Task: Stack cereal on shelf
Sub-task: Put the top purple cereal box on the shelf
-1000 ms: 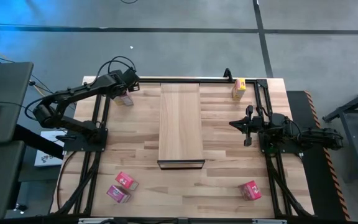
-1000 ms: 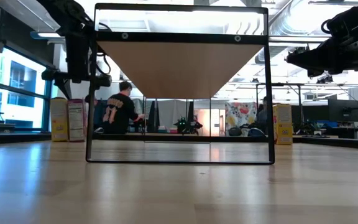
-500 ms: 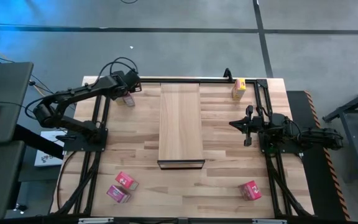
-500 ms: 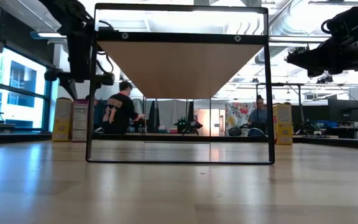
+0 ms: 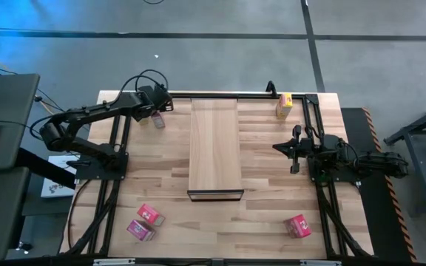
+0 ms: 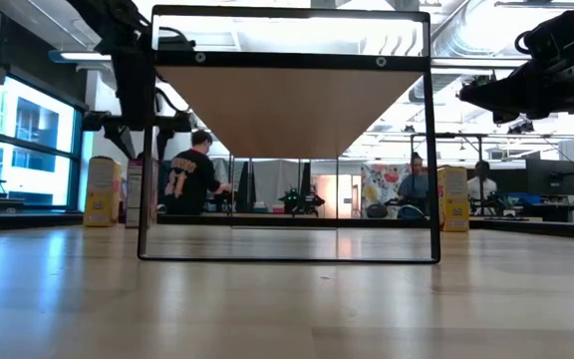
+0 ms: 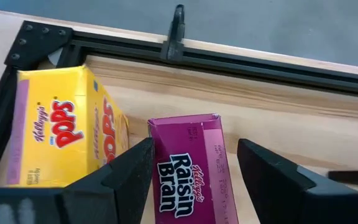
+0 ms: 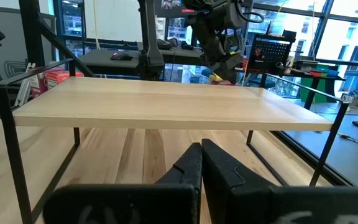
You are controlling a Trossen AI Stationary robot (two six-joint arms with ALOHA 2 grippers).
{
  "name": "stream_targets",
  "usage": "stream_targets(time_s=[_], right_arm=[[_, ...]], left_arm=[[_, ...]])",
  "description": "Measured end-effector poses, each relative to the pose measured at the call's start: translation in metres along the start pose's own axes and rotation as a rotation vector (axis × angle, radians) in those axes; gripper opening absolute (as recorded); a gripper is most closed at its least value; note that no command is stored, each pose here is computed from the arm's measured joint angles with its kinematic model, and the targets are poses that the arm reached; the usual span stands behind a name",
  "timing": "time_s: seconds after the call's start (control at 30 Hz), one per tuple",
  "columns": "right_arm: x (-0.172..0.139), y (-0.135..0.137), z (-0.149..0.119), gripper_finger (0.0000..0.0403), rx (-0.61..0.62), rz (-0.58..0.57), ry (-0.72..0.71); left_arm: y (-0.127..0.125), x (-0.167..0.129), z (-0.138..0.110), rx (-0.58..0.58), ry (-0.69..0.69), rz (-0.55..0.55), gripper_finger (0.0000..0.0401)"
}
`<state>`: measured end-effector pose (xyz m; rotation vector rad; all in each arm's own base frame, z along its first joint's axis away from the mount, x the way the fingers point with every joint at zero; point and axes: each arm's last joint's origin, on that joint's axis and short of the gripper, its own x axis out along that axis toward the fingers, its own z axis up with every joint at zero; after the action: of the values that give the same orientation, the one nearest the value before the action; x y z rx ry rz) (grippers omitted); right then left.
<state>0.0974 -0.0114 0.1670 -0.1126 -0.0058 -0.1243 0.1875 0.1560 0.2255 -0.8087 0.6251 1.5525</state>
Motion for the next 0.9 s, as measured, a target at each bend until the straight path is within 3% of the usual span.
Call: stream_targets(time_s=[0.47,0.9], right_arm=[[0.0,0.0,0.0,0.0,0.0,0.0,0.0],[0.0,0.0,0.0,0.0,0.0,0.0,0.001]], left_arm=[[-0.008,-0.008,-0.011,0.018,0.01,-0.043,0.023],[0.0,-0.021,-0.005,0.021,-0.026,-0.081,0.023]])
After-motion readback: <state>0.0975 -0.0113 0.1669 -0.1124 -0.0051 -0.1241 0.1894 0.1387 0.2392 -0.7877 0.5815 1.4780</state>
